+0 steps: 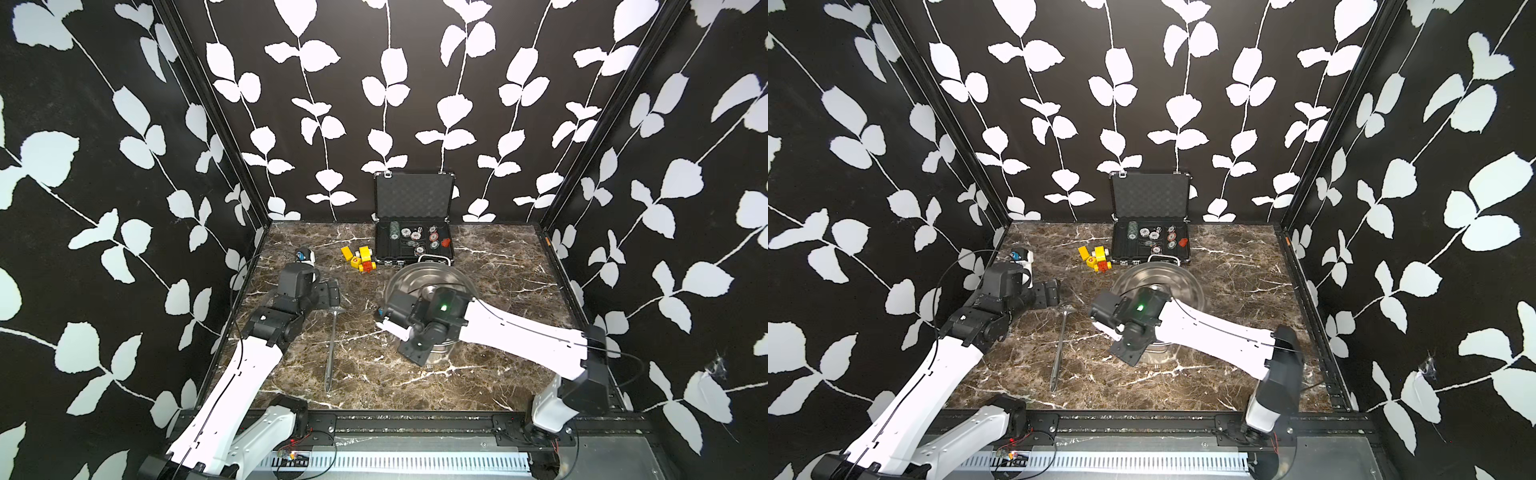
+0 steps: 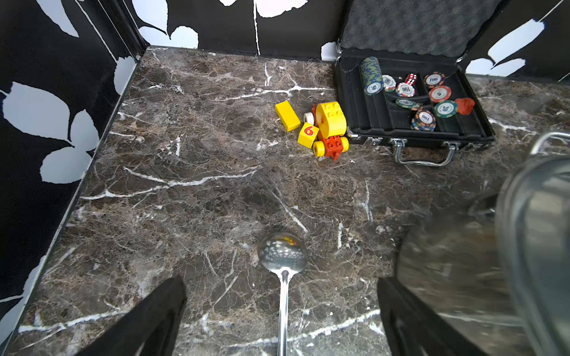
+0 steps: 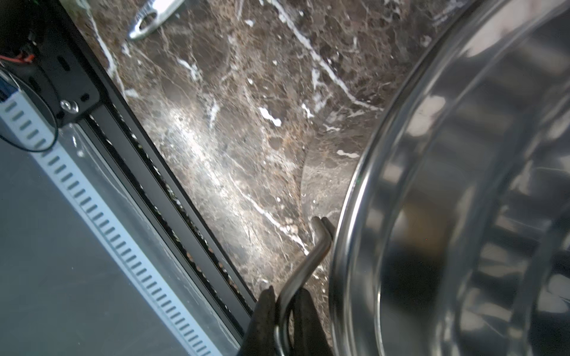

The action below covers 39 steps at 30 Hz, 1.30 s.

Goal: Stir the soup with a spoon
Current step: Move the pan to the center of the board, then pick up the lid from the pan.

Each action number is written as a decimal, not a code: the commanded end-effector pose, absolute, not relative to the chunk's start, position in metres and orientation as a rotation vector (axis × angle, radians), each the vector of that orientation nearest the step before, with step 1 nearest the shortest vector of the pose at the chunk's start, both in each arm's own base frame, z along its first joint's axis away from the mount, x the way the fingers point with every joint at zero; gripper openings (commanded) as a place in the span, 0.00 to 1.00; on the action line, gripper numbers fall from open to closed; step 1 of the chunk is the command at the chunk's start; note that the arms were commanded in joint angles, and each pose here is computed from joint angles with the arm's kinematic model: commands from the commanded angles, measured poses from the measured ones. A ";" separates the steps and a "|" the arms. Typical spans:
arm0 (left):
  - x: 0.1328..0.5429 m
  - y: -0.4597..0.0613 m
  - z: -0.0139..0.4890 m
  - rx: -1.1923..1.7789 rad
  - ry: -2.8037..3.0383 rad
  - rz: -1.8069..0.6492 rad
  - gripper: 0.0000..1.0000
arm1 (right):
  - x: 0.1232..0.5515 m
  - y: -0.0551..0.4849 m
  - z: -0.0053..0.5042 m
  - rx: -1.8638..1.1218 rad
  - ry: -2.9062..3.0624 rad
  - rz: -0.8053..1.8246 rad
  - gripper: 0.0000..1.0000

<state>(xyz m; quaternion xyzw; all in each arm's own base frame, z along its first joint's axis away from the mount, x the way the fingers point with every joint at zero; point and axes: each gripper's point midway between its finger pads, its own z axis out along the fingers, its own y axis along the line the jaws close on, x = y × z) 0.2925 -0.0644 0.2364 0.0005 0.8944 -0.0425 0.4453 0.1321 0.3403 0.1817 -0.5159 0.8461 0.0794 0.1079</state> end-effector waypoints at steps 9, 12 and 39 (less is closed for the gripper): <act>0.287 -0.064 0.224 0.037 2.252 -0.087 0.99 | 0.126 0.389 0.206 -1.396 2.379 0.464 0.17; 0.289 -0.066 0.224 0.039 2.258 -0.098 0.99 | 0.126 0.386 0.214 -1.382 2.364 0.471 0.31; 0.303 -0.109 0.214 0.116 2.304 -0.345 0.99 | 0.244 0.315 0.251 -1.224 1.919 0.619 0.91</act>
